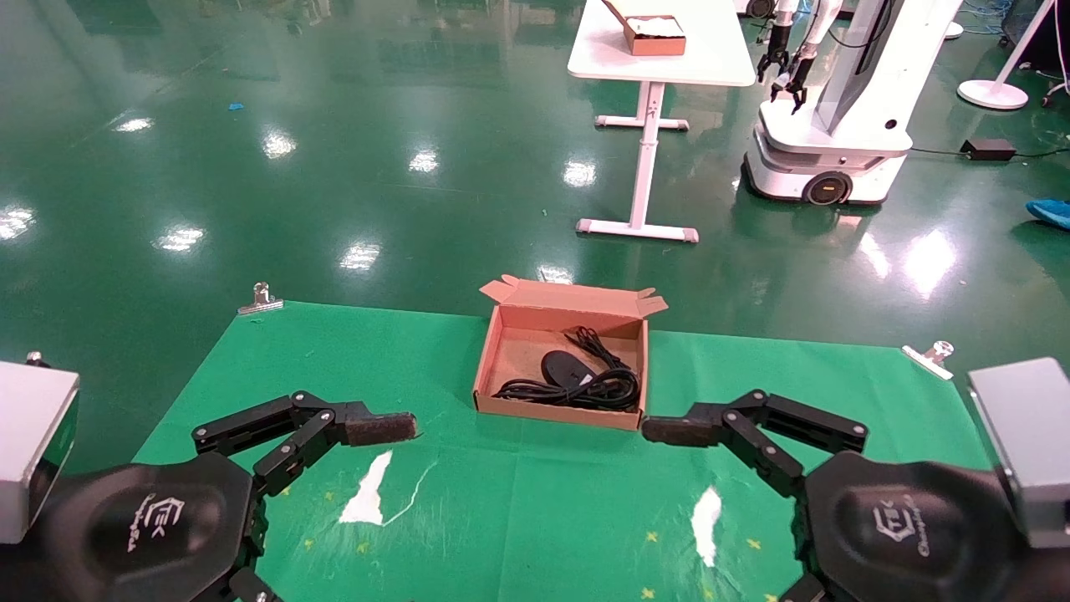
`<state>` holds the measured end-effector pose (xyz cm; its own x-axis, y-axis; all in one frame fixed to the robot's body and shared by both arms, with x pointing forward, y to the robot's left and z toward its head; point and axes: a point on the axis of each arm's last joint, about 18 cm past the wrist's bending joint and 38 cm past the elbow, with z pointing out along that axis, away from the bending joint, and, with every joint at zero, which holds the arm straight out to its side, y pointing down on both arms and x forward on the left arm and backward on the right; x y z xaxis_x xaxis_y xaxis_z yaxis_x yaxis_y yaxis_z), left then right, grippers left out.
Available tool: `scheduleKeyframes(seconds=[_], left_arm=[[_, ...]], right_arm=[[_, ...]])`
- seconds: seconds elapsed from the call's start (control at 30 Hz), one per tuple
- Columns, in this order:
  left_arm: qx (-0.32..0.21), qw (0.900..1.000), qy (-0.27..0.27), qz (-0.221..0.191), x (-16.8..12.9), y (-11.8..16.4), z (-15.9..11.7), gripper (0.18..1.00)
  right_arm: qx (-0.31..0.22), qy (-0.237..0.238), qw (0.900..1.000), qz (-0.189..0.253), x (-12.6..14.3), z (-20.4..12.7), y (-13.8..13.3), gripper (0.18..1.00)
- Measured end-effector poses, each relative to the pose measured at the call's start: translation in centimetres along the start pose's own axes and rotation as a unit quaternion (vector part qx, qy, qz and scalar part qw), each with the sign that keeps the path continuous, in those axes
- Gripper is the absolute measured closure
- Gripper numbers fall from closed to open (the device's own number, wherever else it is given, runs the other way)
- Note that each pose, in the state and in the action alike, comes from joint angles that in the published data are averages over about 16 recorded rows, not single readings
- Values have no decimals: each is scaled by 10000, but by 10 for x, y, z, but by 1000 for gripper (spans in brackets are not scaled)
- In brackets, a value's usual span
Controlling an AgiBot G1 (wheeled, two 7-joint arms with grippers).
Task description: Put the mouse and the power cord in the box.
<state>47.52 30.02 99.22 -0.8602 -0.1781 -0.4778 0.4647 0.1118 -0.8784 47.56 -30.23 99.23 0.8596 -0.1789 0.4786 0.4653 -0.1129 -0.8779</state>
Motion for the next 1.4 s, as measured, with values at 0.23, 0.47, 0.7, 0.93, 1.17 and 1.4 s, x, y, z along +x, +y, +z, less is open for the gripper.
scheduleKeyframes(seconds=[0.23, 0.47, 0.7, 0.93, 1.17, 1.4], left_arm=[[0, 10000, 0, -1, 0, 0, 0, 184], [-1, 10000, 0, -2, 0, 0, 0, 184], [-1, 10000, 1, -2, 0, 0, 0, 184], [-1, 10000, 1, -2, 0, 0, 0, 184], [-1, 10000, 1, -2, 0, 0, 0, 184], [-1, 10000, 1, -2, 0, 0, 0, 184]], right_arm=[[-2, 3, 10000, -1, 0, 0, 0, 178], [-3, 4, 10000, -2, 0, 0, 0, 178], [-3, 5, 10000, -3, 0, 0, 0, 178], [-3, 5, 10000, -4, 0, 0, 0, 178], [-3, 5, 10000, -4, 0, 0, 0, 178], [-3, 5, 10000, -4, 0, 0, 0, 178]])
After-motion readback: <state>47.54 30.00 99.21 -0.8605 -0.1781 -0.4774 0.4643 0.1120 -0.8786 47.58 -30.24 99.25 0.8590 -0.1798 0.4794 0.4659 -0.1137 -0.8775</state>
